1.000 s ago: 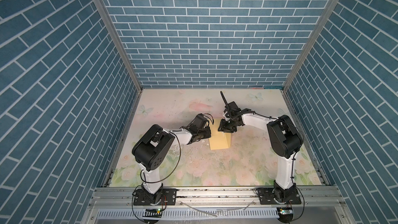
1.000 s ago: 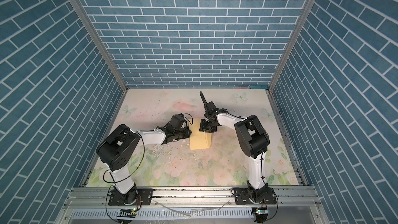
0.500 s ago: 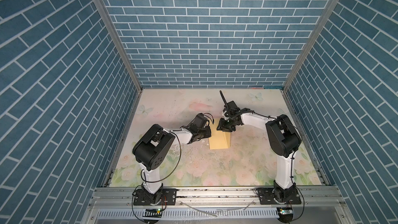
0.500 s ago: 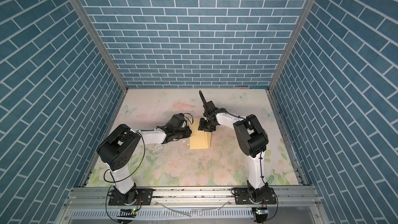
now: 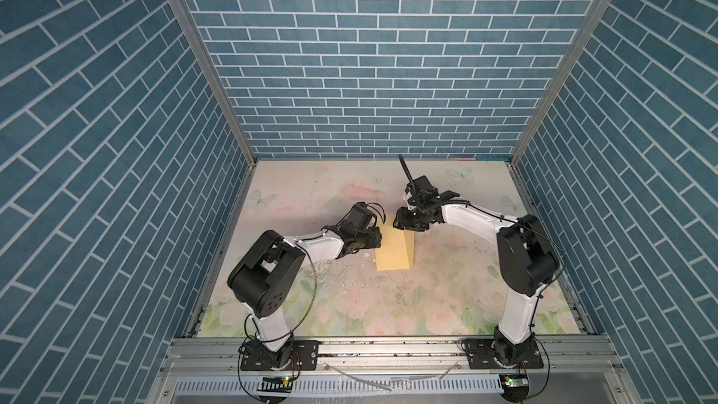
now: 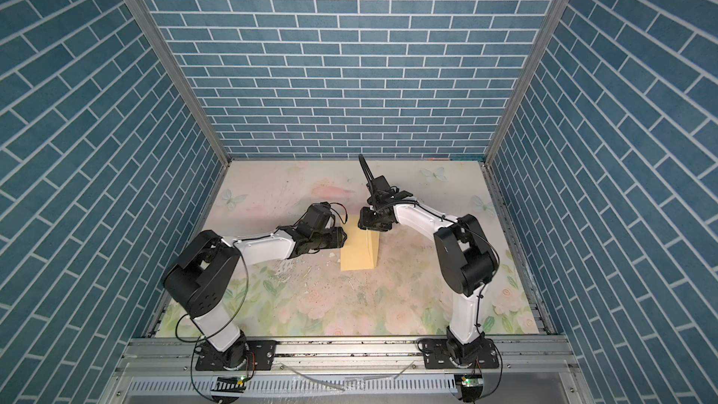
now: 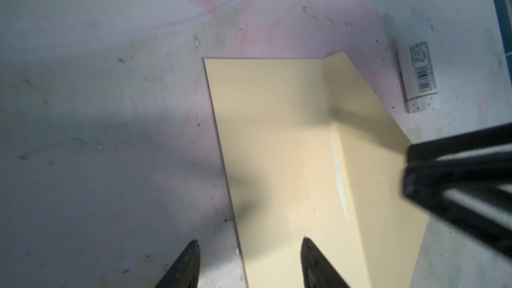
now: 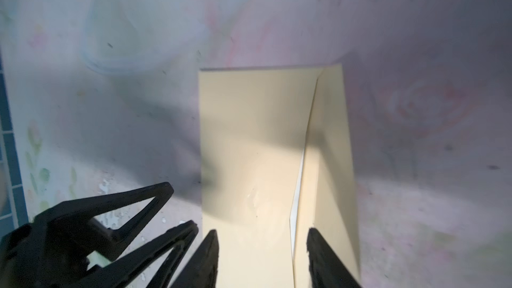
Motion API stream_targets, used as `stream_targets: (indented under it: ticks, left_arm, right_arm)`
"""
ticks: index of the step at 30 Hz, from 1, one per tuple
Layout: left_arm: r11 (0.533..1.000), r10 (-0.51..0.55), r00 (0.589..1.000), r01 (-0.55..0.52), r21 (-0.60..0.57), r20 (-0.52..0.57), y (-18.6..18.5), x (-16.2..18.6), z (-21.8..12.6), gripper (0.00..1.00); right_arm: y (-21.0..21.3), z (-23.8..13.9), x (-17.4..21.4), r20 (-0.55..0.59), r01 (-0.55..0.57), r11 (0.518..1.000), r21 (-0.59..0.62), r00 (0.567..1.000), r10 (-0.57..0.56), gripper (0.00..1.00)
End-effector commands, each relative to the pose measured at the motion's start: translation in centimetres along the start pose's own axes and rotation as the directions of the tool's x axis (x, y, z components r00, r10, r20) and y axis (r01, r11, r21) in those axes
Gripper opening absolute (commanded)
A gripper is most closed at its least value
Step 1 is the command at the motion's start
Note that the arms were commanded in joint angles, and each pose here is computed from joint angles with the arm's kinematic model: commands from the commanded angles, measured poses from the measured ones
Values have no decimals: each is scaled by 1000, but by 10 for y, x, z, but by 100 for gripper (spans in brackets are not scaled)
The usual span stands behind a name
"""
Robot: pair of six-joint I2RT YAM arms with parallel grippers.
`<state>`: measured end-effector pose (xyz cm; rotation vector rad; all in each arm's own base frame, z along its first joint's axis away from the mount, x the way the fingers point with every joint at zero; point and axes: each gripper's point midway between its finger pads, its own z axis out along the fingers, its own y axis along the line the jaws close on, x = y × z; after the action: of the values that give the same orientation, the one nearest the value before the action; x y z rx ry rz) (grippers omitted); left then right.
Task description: Place the letter into the envelope and seal it
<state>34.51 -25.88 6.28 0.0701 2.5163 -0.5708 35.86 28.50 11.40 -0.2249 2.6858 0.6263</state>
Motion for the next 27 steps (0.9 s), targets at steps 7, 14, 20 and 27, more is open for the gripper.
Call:
stream_targets:
  ticks: [7, 14, 20, 27]
  left_arm:
    - [975, 217, 969, -208, -84, 122, -54, -49, -67, 81]
    - [944, 313, 948, -303, -127, 65, -113, -41, -46, 85]
    - [932, 303, 953, -298, -205, -9, -126, -26, -3, 85]
    - [887, 334, 940, -337, -316, -66, -128, -12, 34, 77]
  right_arm:
    - [-62, -97, -30, 214, 109, 951, 290, 961, -176, 89]
    - [-127, -127, -19, 271, -35, 914, 404, 959, -83, 99]
    - [-160, -136, -4, 303, -118, 903, 412, 953, -14, 99]
    - [-170, -121, 11, 295, -150, 918, 367, 955, 38, 99]
